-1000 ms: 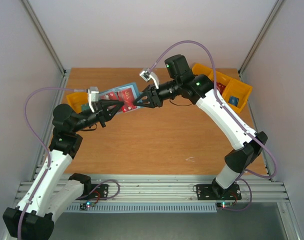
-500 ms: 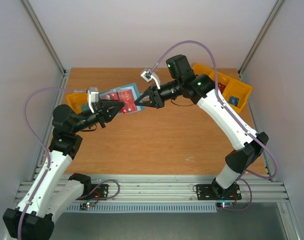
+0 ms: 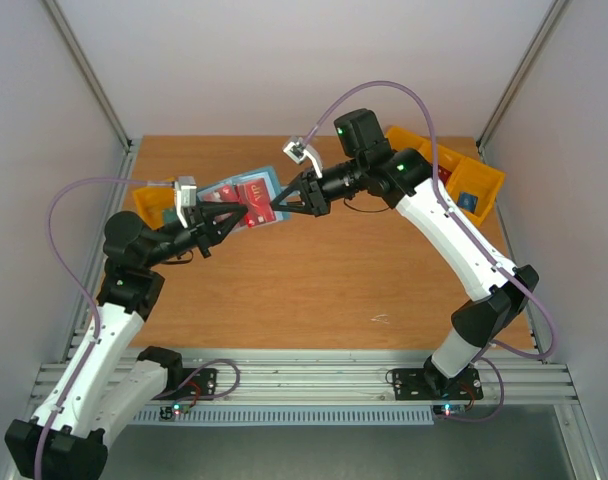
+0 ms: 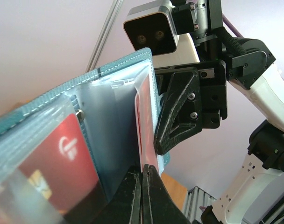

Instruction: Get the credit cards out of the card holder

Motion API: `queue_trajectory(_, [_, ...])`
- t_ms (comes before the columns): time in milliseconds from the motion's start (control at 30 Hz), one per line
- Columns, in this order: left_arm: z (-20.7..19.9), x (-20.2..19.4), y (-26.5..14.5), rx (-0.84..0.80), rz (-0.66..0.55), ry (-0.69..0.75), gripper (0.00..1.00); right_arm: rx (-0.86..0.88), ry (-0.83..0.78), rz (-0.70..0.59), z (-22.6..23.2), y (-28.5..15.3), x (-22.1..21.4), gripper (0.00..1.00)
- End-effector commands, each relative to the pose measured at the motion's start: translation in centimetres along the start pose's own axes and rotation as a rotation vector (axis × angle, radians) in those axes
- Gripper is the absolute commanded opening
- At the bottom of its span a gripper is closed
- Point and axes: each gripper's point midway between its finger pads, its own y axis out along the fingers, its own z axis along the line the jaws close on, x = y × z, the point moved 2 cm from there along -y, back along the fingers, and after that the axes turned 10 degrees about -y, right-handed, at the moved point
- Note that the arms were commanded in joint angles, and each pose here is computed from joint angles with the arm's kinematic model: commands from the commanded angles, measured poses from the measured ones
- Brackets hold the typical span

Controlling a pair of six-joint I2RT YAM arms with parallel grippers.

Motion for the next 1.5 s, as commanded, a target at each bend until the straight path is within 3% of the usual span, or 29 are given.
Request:
queue_trajectory(0, [-0.2, 0.3, -0.2, -0.004, -0.021, 0.024, 0.00, 0.018, -0.050, -0.032, 1.7, -1.2, 0.9, 0.01])
queue_trajectory(367, [-0.1, 0.3, -0.4, 0.016, -0.030, 0.022, 0.00, -0.014, -0.041, -0.033, 1.1, -2.5, 0.6, 0.03])
queue_trajectory(633, [0.0, 0.3, -0.3, 0.012, -0.028, 0.025, 0.00, 0.016, -0.017, -0.037, 1.0, -2.3, 0.7, 0.12])
queue_trajectory(767, [0.0, 0.3, -0.3, 0.012, -0.027, 0.027, 0.00, 0.031, -0.025, -0.042, 1.2, -2.3, 0.8, 0.02])
queue_trajectory(867, [0.0, 0.4, -0.2, 0.013, -0.028, 0.028, 0.00, 0.019, -0.034, -0.044, 1.2, -2.4, 0.9, 0.01])
queue_trajectory(1000, [0.0, 0.4, -0.2, 0.008, -0.024, 0.030, 0.00, 0.035, -0.014, -0.050, 0.9, -2.0, 1.1, 0.16])
queue_trajectory(1300, [0.0, 0.5, 0.0, 0.003, -0.023, 0.035, 0.00, 0.062, 0.001, -0.046, 0.5, -0.7, 1.2, 0.29])
queue_trajectory(1367, [0.1, 0.5, 0.0, 0.002, -0.022, 0.033, 0.00, 0.056, 0.003, -0.040, 0.3, -0.5, 1.1, 0.27])
queue_trajectory(1467, [0.1, 0.5, 0.0, 0.004, -0.022, 0.031, 0.00, 0.053, 0.007, -0.032, 0.1, -0.3, 0.9, 0.13])
